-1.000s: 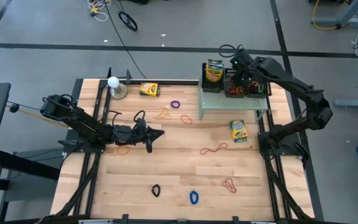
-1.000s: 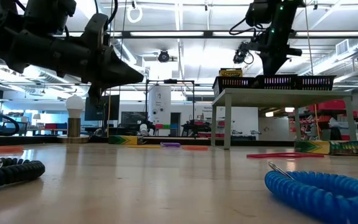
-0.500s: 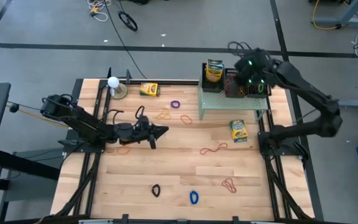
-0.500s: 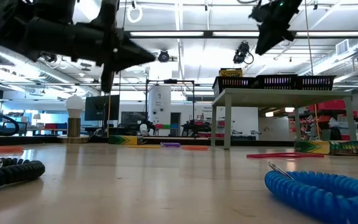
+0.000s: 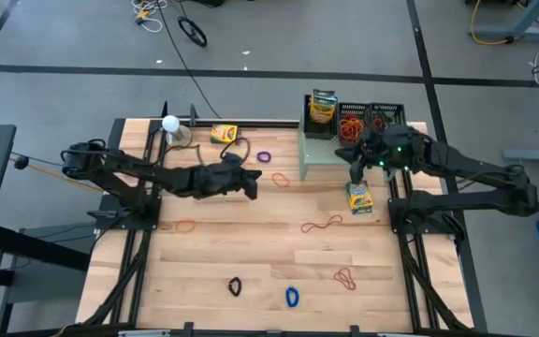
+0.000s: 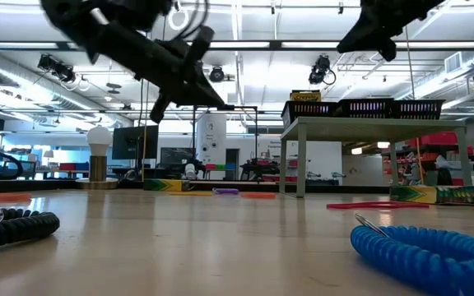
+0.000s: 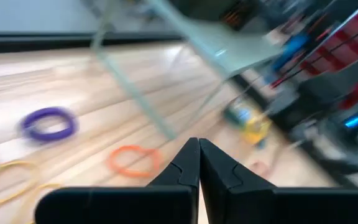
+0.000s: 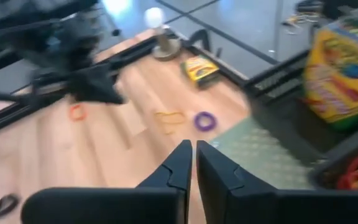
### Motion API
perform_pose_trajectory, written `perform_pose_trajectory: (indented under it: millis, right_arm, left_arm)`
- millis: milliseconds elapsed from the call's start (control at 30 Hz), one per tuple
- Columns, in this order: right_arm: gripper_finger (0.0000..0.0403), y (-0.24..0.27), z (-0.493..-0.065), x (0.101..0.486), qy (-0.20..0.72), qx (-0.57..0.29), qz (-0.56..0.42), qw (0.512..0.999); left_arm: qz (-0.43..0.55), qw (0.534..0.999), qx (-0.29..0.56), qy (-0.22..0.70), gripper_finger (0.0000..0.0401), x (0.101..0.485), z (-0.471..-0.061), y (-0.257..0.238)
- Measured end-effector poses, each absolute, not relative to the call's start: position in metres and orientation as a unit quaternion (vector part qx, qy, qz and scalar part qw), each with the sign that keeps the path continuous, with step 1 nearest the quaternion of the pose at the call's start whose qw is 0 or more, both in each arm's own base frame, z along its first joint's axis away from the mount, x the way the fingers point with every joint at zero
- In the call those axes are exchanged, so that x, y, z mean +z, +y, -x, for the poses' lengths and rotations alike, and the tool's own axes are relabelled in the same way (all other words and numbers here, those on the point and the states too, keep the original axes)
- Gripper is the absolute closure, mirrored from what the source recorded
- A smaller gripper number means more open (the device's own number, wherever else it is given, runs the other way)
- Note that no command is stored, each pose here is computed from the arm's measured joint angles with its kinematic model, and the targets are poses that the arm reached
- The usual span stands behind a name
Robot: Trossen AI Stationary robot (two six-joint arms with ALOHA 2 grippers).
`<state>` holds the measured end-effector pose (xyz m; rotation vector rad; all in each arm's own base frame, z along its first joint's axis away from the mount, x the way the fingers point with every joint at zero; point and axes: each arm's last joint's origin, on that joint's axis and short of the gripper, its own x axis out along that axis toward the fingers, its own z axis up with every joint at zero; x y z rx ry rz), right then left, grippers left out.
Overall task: Pick & Place Office Desk Supplies
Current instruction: Put the violet spring keychain into the right black basket on the shelf
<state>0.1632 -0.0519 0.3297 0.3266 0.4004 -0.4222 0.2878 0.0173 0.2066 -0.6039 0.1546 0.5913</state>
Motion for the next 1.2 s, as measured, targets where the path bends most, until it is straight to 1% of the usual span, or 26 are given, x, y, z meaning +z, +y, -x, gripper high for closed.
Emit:
perform_pose_trajectory:
  millis: [133,233,333,500,567,667,800,900,1000,1100,1200]
  right_arm:
    - [0.0396,-0.038,-0.165,0.331,0.198,-0.167,-0.145,0.955]
    - [0.0396,-0.028,-0.167,0.332,0.199,-0.154,-0.124,0.960]
    - [0.0393,-0.020,-0.170,0.331,0.202,-0.154,-0.098,0.962]
    - [0.0399,-0.013,-0.177,0.317,0.170,-0.140,-0.085,0.972]
    - [0.0397,-0.010,-0.180,0.313,0.159,-0.132,-0.092,0.974]
    - [0.0397,-0.006,-0.182,0.306,0.152,-0.134,-0.087,0.975]
    - [0.0400,-0.001,-0.181,0.306,0.144,-0.165,-0.075,0.973]
    - [0.0400,0.004,-0.183,0.305,0.137,-0.200,-0.069,0.968]
    - [0.0400,0.010,-0.189,0.301,0.138,-0.223,-0.096,0.960]
    - [0.0400,0.017,-0.198,0.300,0.135,-0.237,-0.128,0.954]
    - [0.0400,0.025,-0.210,0.298,0.141,-0.258,-0.128,0.947]
  left_arm:
    - [0.243,0.904,0.305,0.173,0.0396,0.221,-0.295,0.025]
    - [0.226,0.896,0.301,0.237,0.0392,0.235,-0.297,0.032]
    - [0.230,0.871,0.312,0.303,0.0386,0.243,-0.292,0.039]
    - [0.242,0.831,0.341,0.366,0.0396,0.241,-0.276,0.039]
    - [0.259,0.826,0.332,0.374,0.0396,0.235,-0.269,0.035]
    - [0.269,0.836,0.300,0.373,0.0397,0.227,-0.260,0.029]
    - [0.289,0.851,0.244,0.366,0.0397,0.208,-0.248,0.029]
    - [0.294,0.858,0.220,0.359,0.0396,0.197,-0.239,0.037]
    - [0.278,0.859,0.220,0.368,0.0388,0.191,-0.234,0.046]
    - [0.249,0.871,0.216,0.363,0.0375,0.193,-0.234,0.054]
    - [0.228,0.884,0.213,0.348,0.0363,0.195,-0.235,0.061]
